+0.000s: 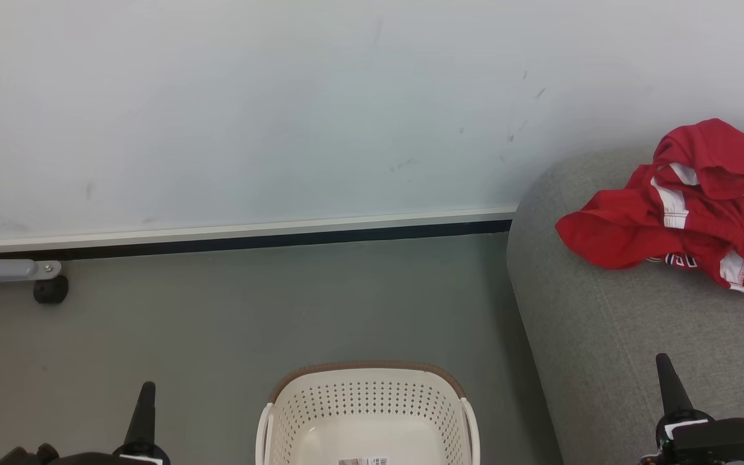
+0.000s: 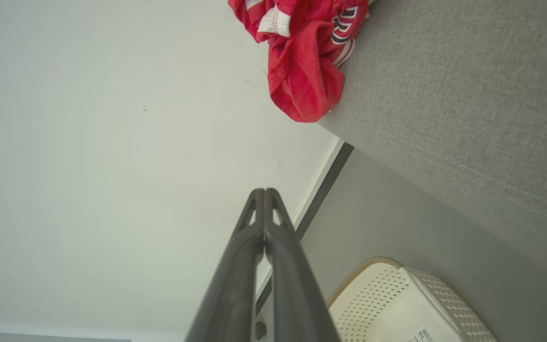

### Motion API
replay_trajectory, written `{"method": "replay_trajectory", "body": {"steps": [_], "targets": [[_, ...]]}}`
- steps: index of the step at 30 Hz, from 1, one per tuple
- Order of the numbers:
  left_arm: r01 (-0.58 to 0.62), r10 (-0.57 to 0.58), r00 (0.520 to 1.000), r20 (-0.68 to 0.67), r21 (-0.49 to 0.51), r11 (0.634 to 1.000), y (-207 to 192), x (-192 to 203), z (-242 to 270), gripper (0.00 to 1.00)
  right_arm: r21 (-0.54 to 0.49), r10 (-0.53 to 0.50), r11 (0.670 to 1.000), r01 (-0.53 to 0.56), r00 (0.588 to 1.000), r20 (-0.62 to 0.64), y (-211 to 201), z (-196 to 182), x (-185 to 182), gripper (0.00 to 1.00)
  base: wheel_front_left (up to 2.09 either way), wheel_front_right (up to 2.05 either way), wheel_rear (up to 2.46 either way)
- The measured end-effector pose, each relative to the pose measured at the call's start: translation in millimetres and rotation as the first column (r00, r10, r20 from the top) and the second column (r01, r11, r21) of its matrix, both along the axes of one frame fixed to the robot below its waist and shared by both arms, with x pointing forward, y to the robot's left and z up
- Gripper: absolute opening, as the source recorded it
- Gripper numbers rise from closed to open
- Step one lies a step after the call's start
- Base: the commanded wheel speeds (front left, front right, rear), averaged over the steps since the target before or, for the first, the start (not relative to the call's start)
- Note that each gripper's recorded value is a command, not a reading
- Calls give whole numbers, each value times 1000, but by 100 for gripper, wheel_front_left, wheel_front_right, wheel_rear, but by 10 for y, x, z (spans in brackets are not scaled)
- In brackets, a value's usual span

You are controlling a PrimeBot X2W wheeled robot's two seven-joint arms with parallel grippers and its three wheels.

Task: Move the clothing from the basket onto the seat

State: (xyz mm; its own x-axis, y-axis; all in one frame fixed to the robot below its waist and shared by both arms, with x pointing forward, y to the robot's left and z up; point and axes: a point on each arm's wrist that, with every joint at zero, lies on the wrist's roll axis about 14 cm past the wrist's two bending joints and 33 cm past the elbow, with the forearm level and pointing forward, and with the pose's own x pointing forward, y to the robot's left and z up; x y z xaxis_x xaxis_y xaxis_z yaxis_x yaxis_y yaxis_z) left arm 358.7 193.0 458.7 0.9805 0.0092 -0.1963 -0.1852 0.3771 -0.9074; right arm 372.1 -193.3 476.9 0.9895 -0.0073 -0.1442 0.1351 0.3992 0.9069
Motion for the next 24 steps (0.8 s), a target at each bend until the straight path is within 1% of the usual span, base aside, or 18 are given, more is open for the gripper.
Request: {"method": "replay_trajectory", "body": {"steps": [11,14,24], "targets": [[-7,12,999,35,-142,990,-12,75,79,0,153,-20,988,18,1000,10,-39,1,18,0,0,0,0],[-11,20,999,44,-196,980,-10,94,95,0,207,-32,978,27,999,20,-54,15,35,0,0,0,0],[-7,36,996,87,-315,949,-4,168,199,0,338,-56,940,38,997,45,-97,54,58,0,0,0,0]]}}
